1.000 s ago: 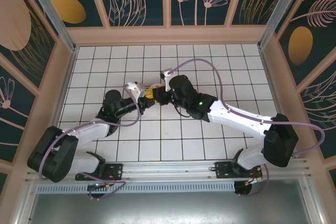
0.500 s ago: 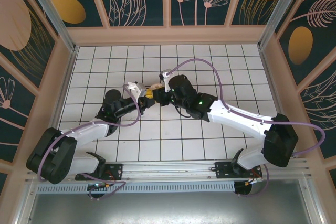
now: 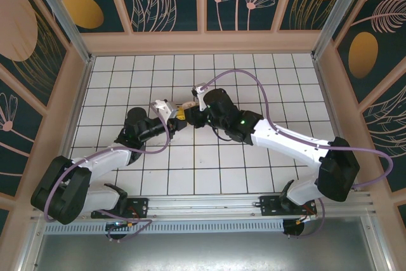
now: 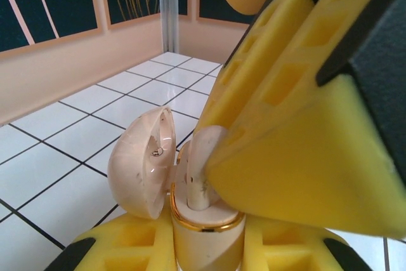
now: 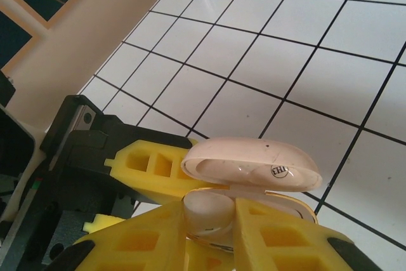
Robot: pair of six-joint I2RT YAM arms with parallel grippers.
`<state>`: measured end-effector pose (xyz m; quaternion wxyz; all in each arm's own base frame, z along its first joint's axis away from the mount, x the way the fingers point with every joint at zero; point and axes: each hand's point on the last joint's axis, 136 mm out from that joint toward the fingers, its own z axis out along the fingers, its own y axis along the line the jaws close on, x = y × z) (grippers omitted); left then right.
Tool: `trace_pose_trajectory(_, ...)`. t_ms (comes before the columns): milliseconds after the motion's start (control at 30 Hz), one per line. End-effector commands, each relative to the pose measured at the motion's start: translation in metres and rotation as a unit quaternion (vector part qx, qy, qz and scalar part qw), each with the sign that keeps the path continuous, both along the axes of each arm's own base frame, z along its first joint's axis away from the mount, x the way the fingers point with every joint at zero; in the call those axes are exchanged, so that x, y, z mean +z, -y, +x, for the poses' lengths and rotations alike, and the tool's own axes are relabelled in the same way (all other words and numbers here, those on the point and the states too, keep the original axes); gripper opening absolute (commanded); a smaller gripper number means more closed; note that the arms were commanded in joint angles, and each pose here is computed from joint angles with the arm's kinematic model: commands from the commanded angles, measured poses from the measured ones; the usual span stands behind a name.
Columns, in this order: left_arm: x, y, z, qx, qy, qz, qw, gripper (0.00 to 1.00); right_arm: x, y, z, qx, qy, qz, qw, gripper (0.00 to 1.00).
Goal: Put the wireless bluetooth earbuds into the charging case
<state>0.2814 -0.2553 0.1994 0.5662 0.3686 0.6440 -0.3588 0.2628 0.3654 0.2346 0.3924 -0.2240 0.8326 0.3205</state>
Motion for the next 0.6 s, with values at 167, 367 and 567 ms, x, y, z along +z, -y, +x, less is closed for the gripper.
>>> trace_pose_trajectory(167, 0.025, 0.007, 0.003, -0.016, 0.065, 0.007, 0.998, 0.19, 0.003, -0.005, 0.006, 0.015, -0.026, 0.011, 0.999, 0.25)
trace_pose_trajectory(367, 0.023, 0.008, 0.005, -0.017, 0.065, 0.01, 0.998, 0.19, 0.001, -0.003, 0.011, 0.013, -0.041, 0.017, 0.999, 0.25)
trace_pose_trajectory(567, 0.021, 0.008, 0.007, -0.016, 0.065, 0.017, 0.998, 0.19, 0.003, -0.004, 0.012, 0.019, -0.055, 0.023, 0.998, 0.23)
